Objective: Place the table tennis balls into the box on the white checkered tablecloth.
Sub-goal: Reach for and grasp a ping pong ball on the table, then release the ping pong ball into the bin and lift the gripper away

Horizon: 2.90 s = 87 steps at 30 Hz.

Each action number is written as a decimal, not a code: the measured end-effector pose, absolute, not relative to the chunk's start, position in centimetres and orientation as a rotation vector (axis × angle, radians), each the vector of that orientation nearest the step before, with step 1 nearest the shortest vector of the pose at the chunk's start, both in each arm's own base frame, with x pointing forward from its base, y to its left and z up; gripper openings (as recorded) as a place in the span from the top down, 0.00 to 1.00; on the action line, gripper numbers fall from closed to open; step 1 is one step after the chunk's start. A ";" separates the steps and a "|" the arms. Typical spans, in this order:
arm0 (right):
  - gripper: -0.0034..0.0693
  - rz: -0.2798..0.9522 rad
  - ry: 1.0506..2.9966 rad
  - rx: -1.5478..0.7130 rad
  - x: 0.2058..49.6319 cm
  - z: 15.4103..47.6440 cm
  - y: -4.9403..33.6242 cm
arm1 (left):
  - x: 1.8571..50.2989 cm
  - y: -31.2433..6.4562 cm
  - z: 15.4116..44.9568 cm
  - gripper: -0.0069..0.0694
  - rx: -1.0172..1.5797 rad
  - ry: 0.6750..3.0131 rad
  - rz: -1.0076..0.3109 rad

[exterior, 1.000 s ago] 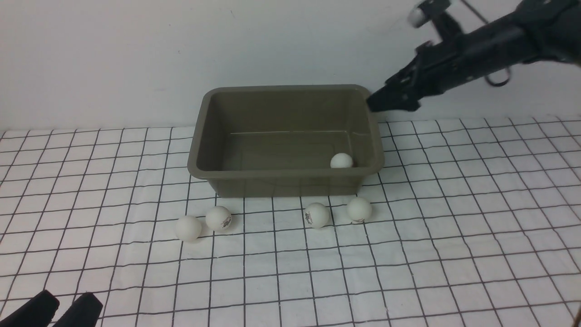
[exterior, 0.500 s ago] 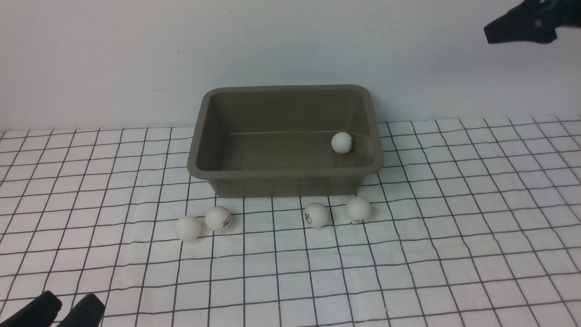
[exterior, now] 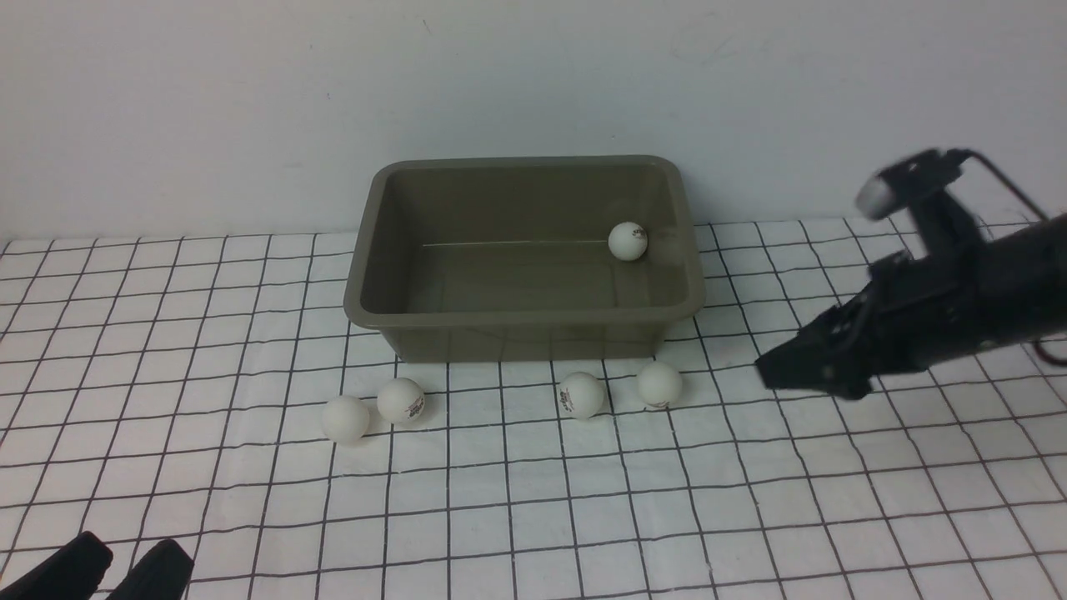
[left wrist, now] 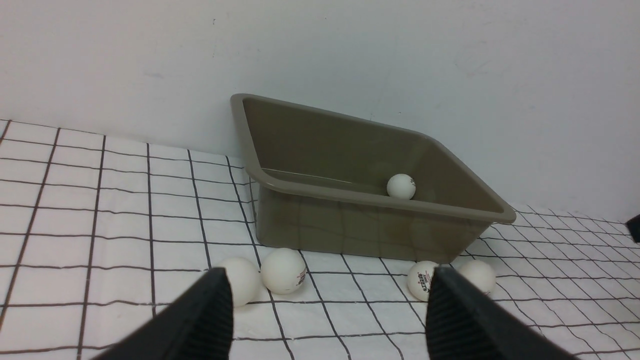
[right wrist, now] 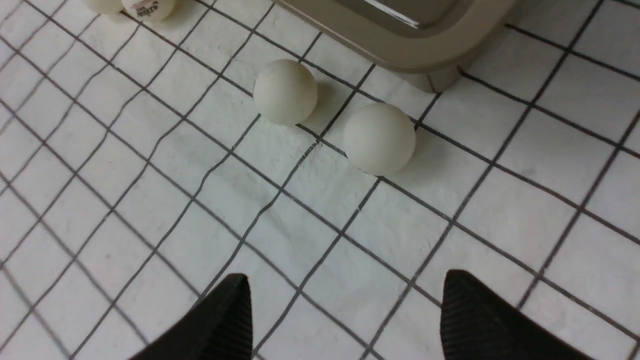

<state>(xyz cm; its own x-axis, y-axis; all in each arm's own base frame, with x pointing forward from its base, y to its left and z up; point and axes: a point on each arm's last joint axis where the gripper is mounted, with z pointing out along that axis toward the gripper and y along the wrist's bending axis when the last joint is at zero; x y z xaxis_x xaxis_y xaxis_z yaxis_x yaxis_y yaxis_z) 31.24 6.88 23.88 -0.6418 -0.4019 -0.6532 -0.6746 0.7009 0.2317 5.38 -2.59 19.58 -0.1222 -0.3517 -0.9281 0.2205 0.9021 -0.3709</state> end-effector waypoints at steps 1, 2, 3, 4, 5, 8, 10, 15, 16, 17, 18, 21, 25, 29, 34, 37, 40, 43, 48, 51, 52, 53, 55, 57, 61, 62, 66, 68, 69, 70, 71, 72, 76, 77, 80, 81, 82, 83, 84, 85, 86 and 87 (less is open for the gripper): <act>0.32 0.583 2.313 -0.818 31.0 22.7 8.1 | 5.4 -2.6 19.6 0.29 -0.103 1.622 -0.490; 0.32 0.541 2.298 -0.817 30.9 22.1 9.1 | 5.4 -2.6 19.6 0.29 -0.103 1.622 -0.489; 0.32 0.523 2.292 -0.816 30.9 21.9 9.4 | 5.4 -2.6 19.6 0.29 -0.103 1.622 -0.489; 0.32 0.479 2.278 -0.811 31.0 21.4 10.3 | 5.4 -2.6 19.6 0.29 -0.102 1.622 -0.488; 0.32 0.439 2.264 -0.805 31.2 21.1 11.0 | 5.4 -2.6 19.6 0.29 -0.101 1.622 -0.489; 0.30 0.377 2.254 -0.762 31.8 19.8 13.3 | 5.4 -2.6 19.6 0.29 -0.100 1.623 -0.489; 0.29 0.386 2.284 -0.708 32.3 18.4 14.4 | 5.4 -2.6 19.6 0.29 -0.099 1.623 -0.489; 0.29 0.388 2.345 -0.625 33.4 16.0 15.3 | 5.4 -2.6 19.6 0.29 -0.099 1.623 -0.489; 0.29 0.387 2.349 -0.620 33.5 15.8 15.3 | 5.4 -2.6 19.6 0.29 -0.099 1.623 -0.489; 0.29 0.385 2.362 -0.611 33.9 15.1 15.5 | 5.4 -2.6 19.6 0.29 -0.098 1.623 -0.488; 0.29 0.388 2.368 -0.606 34.1 14.8 15.6 | 5.4 -2.6 19.6 0.29 -0.098 1.623 -0.489; 0.29 0.406 2.376 -0.596 34.7 14.2 15.9 | 5.4 -2.6 19.6 0.29 -0.098 1.623 -0.488; 0.29 0.419 2.380 -0.579 34.9 13.8 16.0 | 5.4 -2.6 19.6 0.29 -0.097 1.623 -0.488; 0.29 0.425 2.386 -0.576 35.0 13.1 16.1 | 5.4 -2.6 19.6 0.29 -0.097 1.623 -0.488; 0.29 0.431 2.382 -0.573 35.2 12.4 16.2 | 5.4 -2.6 19.6 0.29 -0.097 1.623 -0.488; 0.39 0.442 2.371 -0.547 35.3 12.5 16.3 | 5.4 -2.6 19.6 0.29 -0.097 1.623 -0.488; 0.47 0.428 2.356 -0.561 35.4 12.6 16.3 | 5.4 -2.6 19.6 0.29 -0.097 1.623 -0.488; 0.47 0.357 2.341 -0.565 35.5 13.1 15.8 | 5.4 -2.6 19.6 0.29 -0.097 1.623 -0.488; 0.47 0.193 2.302 -0.539 34.8 15.6 13.5 | 5.4 -2.6 19.6 0.29 -0.096 1.624 -0.490; 0.47 0.123 2.287 -0.480 33.7 17.2 11.3 | 5.4 -2.7 19.6 0.29 -0.093 1.625 -0.493; 0.47 0.112 2.284 -0.465 33.5 17.5 10.9 | 5.4 -2.7 19.6 0.29 -0.092 1.626 -0.494; 0.47 0.103 2.281 -0.451 33.3 17.8 10.5 | 5.4 -2.7 19.6 0.29 -0.091 1.627 -0.496; 0.47 0.093 2.267 -0.418 32.8 18.6 9.6 | 5.3 -2.7 19.5 0.29 -0.086 1.629 -0.500; 0.47 0.107 2.237 -0.405 32.2 19.8 9.2 | 5.3 -2.8 19.5 0.29 -0.081 1.632 -0.505; 0.47 0.291 2.109 -0.536 32.0 22.6 10.7 | 5.3 -2.8 19.5 0.29 -0.081 1.632 -0.505; 0.47 0.395 2.044 -0.595 32.3 23.8 11.8 | 5.3 -2.8 19.5 0.29 -0.081 1.632 -0.505; 0.47 0.536 1.941 -0.633 34.5 25.7 13.6 | 5.3 -2.8 19.5 0.29 -0.081 1.632 -0.505; 0.47 0.558 1.928 -0.617 36.1 25.7 14.1 | 5.3 -2.8 19.5 0.29 -0.081 1.632 -0.505; 0.47 0.572 1.926 -0.608 37.3 25.5 14.5 | 5.3 -2.8 19.5 0.29 -0.081 1.632 -0.505; 0.47 0.591 1.923 -0.610 38.1 25.1 14.8 | 5.3 -2.8 19.5 0.29 -0.081 1.632 -0.505; 0.47 0.591 1.923 -0.610 38.1 25.1 14.8 | 5.3 -2.8 19.5 0.29 -0.081 1.632 -0.505; 0.47 0.676 1.910 -0.636 39.8 24.3 15.9 | 5.3 -2.8 19.5 0.29 -0.081 1.632 -0.505; 0.47 0.759 1.967 -0.617 41.1 22.1 16.6 | 5.3 -2.8 19.5 0.29 -0.080 1.633 -0.506; 0.47 0.762 1.988 -0.611 41.3 21.6 16.7 | 5.3 -2.8 19.5 0.29 -0.079 1.633 -0.506; 0.42 0.726 2.050 -0.627 41.6 19.7 16.6 | 5.3 -2.8 19.5 0.29 -0.079 1.633 -0.506; 0.40 0.712 2.058 -0.648 41.6 19.5 16.5 | 5.3 -2.8 19.5 0.29 -0.079 1.633 -0.506; 0.37 0.704 2.059 -0.667 41.6 19.4 16.5 | 5.3 -2.8 19.5 0.29 -0.079 1.633 -0.506; 0.34 0.696 2.052 -0.727 41.4 19.5 16.5 | 5.3 -2.8 19.5 0.29 -0.079 1.633 -0.506; 0.34 0.680 2.044 -0.758 41.2 19.7 16.5 | 5.3 -2.8 19.5 0.29 -0.079 1.633 -0.506; 0.34 0.676 2.023 -0.830 40.9 20.3 16.3 | 5.3 -2.8 19.5 0.29 -0.079 1.633 -0.506; 0.34 0.673 2.018 -0.838 40.9 20.4 16.3 | 5.3 -2.8 19.5 0.29 -0.079 1.633 -0.506; 0.35 0.637 1.998 -0.879 40.5 21.6 15.7 | 5.3 -2.8 19.5 0.29 -0.079 1.633 -0.506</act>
